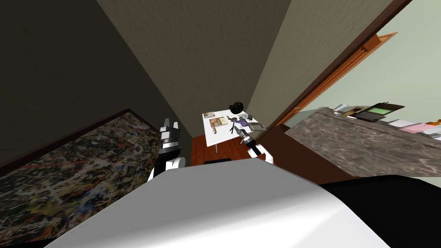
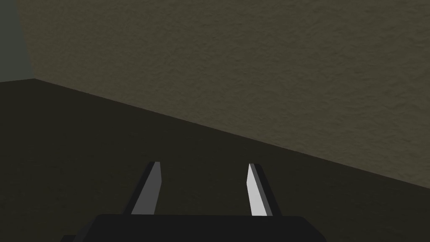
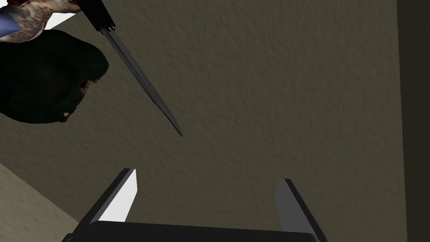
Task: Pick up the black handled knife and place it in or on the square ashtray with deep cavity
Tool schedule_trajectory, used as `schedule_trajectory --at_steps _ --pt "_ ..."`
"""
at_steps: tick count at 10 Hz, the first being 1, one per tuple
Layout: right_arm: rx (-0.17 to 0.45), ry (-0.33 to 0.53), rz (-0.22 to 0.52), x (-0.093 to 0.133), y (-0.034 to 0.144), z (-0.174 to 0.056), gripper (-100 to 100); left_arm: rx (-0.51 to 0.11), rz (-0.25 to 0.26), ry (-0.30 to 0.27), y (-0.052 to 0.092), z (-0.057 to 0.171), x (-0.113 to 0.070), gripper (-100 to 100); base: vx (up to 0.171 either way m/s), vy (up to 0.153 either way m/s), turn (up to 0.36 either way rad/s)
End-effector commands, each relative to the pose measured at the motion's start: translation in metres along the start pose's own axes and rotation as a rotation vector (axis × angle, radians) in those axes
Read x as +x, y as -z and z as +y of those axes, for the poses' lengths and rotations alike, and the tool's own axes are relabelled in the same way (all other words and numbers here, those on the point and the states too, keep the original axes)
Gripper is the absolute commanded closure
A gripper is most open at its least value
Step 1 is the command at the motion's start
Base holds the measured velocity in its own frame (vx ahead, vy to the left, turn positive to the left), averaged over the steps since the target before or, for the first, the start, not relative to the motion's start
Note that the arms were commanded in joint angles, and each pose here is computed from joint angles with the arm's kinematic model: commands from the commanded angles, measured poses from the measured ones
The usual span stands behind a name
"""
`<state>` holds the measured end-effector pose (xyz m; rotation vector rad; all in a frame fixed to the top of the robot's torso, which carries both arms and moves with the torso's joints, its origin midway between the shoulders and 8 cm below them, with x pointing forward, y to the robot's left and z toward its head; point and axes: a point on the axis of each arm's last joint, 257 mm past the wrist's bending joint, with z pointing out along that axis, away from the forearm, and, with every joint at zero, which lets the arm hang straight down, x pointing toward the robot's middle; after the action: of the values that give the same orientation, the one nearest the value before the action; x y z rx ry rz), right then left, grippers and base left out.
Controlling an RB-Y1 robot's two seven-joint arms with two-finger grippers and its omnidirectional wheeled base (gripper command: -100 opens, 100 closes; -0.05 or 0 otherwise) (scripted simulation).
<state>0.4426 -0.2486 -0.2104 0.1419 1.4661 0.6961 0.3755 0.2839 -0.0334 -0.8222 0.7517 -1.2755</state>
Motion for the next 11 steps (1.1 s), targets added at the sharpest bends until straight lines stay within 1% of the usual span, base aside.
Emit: schedule_trajectory --at_steps 1,2,3,7,10,11 --pt "0.045 0.069 0.047 0.009 0.003 -0.025 -100 0.0 0.0 0.0 0.0 0.0 0.0 0 0.021 0.068 0.112" --pt "0.072 0.11 0.073 0.013 0.005 -0.041 -100 0.0 0.0 0.0 0.0 0.0 0.0 0 0.026 0.077 0.116" --pt "0.072 0.11 0.073 0.013 0.005 -0.041 -100 0.0 0.0 0.0 0.0 0.0 0.0 0 0.012 0.052 0.031" --pt "0.179 0.263 0.165 0.02 0.019 -0.103 -100 0.0 0.0 0.0 0.0 0.0 0.0 0 0.017 0.074 0.103" --pt "0.249 0.361 0.221 0.017 0.03 -0.143 -100 0.0 0.0 0.0 0.0 0.0 0.0 0 0.021 0.084 0.096" --pt "0.286 0.414 0.251 0.013 0.037 -0.165 -100 0.0 0.0 0.0 0.0 0.0 0.0 0 0.028 0.091 0.125"
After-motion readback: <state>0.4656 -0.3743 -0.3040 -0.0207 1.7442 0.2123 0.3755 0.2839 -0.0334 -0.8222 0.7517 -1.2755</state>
